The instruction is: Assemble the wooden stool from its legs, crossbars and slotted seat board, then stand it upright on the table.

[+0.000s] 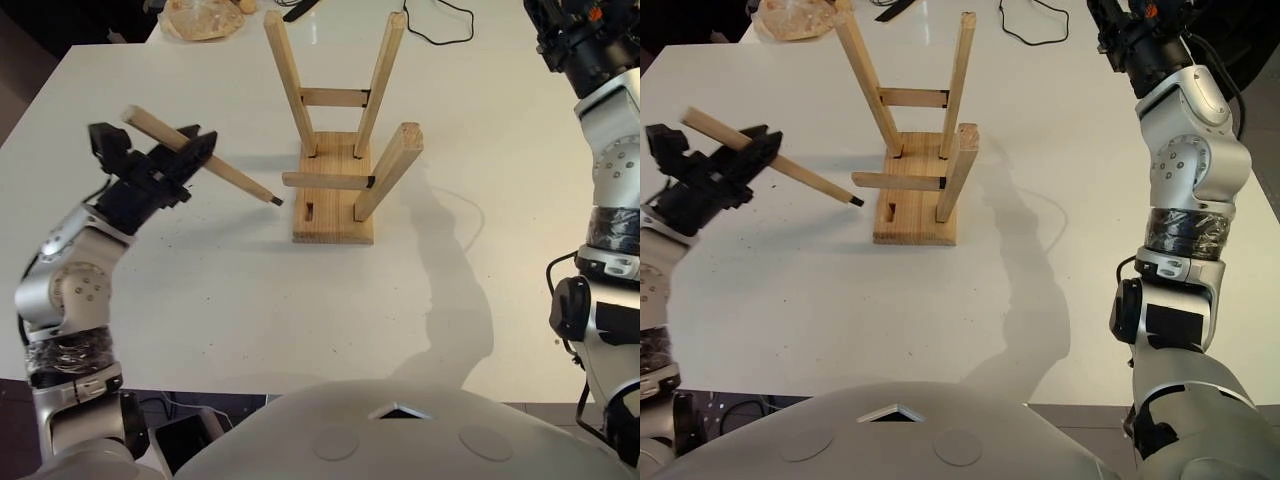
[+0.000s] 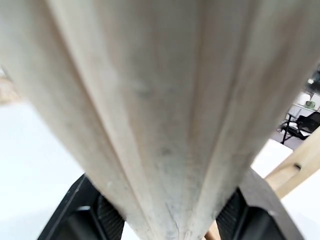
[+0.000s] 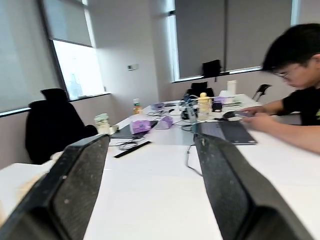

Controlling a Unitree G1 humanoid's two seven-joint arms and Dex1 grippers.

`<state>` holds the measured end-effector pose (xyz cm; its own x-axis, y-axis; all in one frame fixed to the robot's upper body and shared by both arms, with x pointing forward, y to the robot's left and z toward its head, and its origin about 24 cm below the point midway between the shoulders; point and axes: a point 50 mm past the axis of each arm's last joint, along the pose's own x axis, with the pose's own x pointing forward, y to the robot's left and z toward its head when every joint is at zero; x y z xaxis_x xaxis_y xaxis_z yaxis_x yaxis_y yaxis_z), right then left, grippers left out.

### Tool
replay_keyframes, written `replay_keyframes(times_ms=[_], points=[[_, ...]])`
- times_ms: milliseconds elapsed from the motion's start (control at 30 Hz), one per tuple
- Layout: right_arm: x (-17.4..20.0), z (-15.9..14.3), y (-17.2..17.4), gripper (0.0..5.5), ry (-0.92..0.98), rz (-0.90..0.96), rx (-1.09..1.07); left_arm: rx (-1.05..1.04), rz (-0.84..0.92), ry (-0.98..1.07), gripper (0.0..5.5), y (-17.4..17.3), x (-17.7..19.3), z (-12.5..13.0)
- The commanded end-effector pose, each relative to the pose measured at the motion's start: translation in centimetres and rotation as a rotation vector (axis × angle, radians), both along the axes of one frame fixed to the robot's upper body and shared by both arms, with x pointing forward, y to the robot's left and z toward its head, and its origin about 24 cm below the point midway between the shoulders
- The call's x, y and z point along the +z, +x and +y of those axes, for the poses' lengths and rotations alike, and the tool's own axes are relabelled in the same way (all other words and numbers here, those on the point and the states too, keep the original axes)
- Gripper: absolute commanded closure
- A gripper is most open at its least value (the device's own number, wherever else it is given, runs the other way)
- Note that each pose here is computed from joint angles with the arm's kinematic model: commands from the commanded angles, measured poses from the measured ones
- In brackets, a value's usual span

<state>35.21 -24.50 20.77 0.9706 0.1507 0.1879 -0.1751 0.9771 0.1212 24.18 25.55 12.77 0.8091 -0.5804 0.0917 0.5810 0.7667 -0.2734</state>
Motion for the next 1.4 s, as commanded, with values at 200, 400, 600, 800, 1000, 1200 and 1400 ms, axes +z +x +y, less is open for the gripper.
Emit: replay_keyframes(times_ms=[200, 400, 600, 800, 1000, 1200, 1400], points=[[-2.7, -2.0, 0.7, 2.41, 0.059, 0.065, -0.141, -0.194, 0.057, 0.003, 3.46, -1.3, -0.9, -4.2], [-4.6, -2.2, 0.3, 2.41, 0.074, 0.124, -0.133, -0.254, -0.007, 0.034, 3.46, -1.7, 1.0, -5.1], [-5.8, -1.8, -0.1, 2.41, 0.085, 0.165, -0.110, -0.214, -0.149, 0.042, 3.46, -0.5, 4.1, -4.5], [-6.9, -2.4, 0.7, 2.41, 0.128, 0.181, -0.166, -0.326, -0.243, 0.098, 3.46, 0.4, 2.7, -7.2], [-6.7, -2.2, 1.5, 2.41, 0.139, 0.174, -0.155, -0.385, -0.225, 0.149, 3.46, 0.4, 0.3, -8.2], [-7.0, -2.2, 1.4, 2.41, 0.133, 0.175, -0.151, -0.410, -0.204, 0.214, 3.46, 0.1, -0.4, -7.0], [-7.0, -2.0, 1.4, 2.41, 0.142, 0.168, -0.140, -0.412, -0.219, 0.222, 3.46, -0.5, 0.4, -6.2]])
